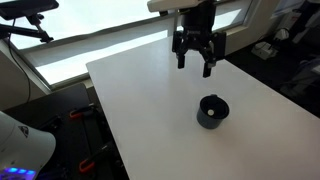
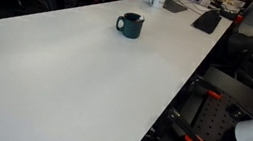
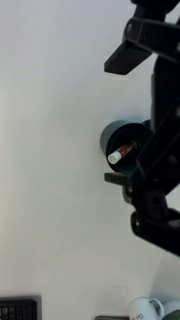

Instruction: Remove the marker from the cup and put it on the table

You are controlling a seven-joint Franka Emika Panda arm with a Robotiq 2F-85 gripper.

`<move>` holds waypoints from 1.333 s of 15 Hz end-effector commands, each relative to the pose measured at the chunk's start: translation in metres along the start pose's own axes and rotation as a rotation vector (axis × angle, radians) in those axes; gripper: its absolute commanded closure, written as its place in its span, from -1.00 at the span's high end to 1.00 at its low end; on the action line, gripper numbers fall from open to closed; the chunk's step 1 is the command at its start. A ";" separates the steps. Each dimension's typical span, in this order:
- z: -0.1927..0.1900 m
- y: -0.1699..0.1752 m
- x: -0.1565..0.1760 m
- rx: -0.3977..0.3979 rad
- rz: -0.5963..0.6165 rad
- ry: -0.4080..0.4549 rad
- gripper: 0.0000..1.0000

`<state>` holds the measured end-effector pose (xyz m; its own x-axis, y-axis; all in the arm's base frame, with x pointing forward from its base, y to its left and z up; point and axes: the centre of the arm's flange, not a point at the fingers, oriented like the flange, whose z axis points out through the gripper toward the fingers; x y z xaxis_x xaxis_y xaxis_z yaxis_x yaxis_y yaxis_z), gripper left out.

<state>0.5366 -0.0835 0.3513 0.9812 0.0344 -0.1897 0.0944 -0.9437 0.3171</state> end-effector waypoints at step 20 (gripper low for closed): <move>0.092 0.036 0.095 -0.018 0.046 -0.046 1.00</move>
<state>0.6050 -0.1387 0.2651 0.9772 -0.0286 -0.2102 0.0455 -0.9396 0.3391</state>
